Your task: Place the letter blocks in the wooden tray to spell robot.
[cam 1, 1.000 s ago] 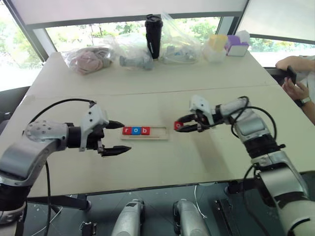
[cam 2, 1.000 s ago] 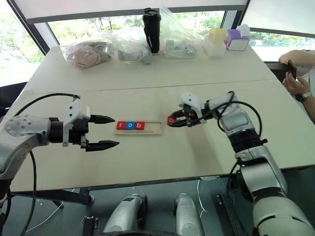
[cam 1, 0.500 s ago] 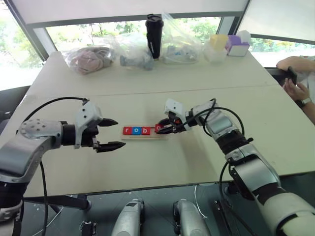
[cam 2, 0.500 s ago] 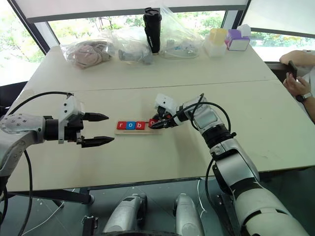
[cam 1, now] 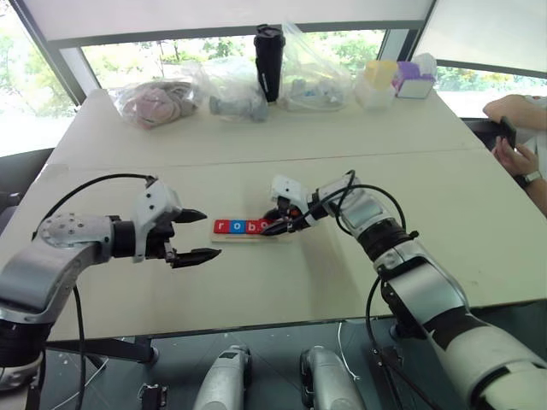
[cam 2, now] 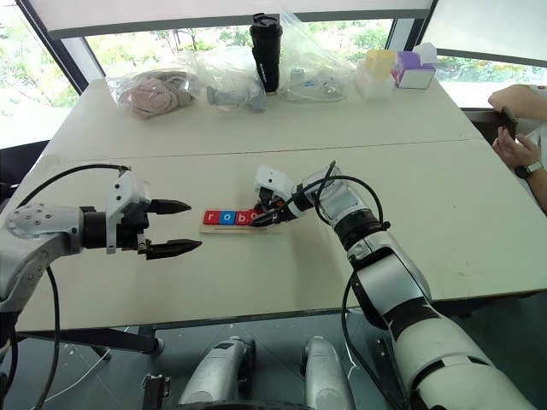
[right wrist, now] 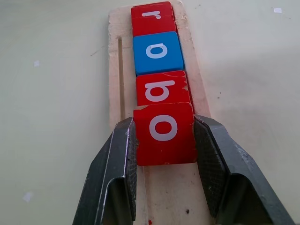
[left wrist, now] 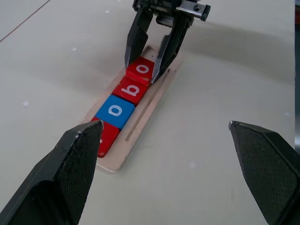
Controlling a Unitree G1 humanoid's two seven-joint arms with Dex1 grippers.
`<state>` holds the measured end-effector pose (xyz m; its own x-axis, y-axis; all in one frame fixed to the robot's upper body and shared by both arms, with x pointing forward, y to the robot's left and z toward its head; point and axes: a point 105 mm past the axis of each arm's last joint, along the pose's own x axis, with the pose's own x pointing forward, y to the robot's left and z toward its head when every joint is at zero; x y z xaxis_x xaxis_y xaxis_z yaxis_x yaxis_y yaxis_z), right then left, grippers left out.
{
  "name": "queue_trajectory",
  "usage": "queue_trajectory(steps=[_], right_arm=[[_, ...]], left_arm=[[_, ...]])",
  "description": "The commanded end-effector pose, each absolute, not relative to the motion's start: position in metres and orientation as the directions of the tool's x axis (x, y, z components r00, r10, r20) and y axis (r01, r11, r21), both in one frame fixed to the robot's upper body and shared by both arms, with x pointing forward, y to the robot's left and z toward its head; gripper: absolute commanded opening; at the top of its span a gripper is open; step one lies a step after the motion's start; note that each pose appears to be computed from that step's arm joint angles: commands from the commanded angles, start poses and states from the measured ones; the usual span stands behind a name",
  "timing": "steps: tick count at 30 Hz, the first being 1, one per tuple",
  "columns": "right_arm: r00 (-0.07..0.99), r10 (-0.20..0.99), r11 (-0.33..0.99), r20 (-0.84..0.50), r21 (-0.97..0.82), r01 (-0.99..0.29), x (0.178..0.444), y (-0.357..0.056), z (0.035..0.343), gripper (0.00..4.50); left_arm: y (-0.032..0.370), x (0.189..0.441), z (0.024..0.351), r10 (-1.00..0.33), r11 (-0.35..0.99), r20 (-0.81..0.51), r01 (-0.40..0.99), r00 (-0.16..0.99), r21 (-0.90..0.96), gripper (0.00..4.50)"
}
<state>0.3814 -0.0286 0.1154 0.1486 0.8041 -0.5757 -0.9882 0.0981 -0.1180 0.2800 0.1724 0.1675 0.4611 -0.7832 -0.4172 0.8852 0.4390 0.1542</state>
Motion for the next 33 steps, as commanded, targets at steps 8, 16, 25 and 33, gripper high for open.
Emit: queue_trajectory(steps=[8,16,25,33], right_arm=[[0.168,0.808,0.087,-0.564,-0.169,-0.982,0.386,-0.029,0.13,1.16],[0.144,0.818,0.066,-0.557,-0.158,-0.985,0.383,-0.031,0.132,1.16],[0.157,0.808,0.081,-0.568,-0.157,-0.984,0.384,-0.033,0.128,1.16],[0.165,0.8,0.086,-0.577,-0.162,-0.983,0.385,-0.031,0.123,2.6]], left_arm=[[0.17,0.281,0.177,-0.791,0.431,-0.384,0.88,0.476,0.201,4.5],[0.169,0.282,0.177,-0.794,0.426,-0.383,0.882,0.471,0.202,4.5],[0.168,0.282,0.175,-0.794,0.423,-0.385,0.883,0.47,0.203,4.5],[0.167,0.282,0.176,-0.795,0.424,-0.383,0.882,0.471,0.204,4.5]])
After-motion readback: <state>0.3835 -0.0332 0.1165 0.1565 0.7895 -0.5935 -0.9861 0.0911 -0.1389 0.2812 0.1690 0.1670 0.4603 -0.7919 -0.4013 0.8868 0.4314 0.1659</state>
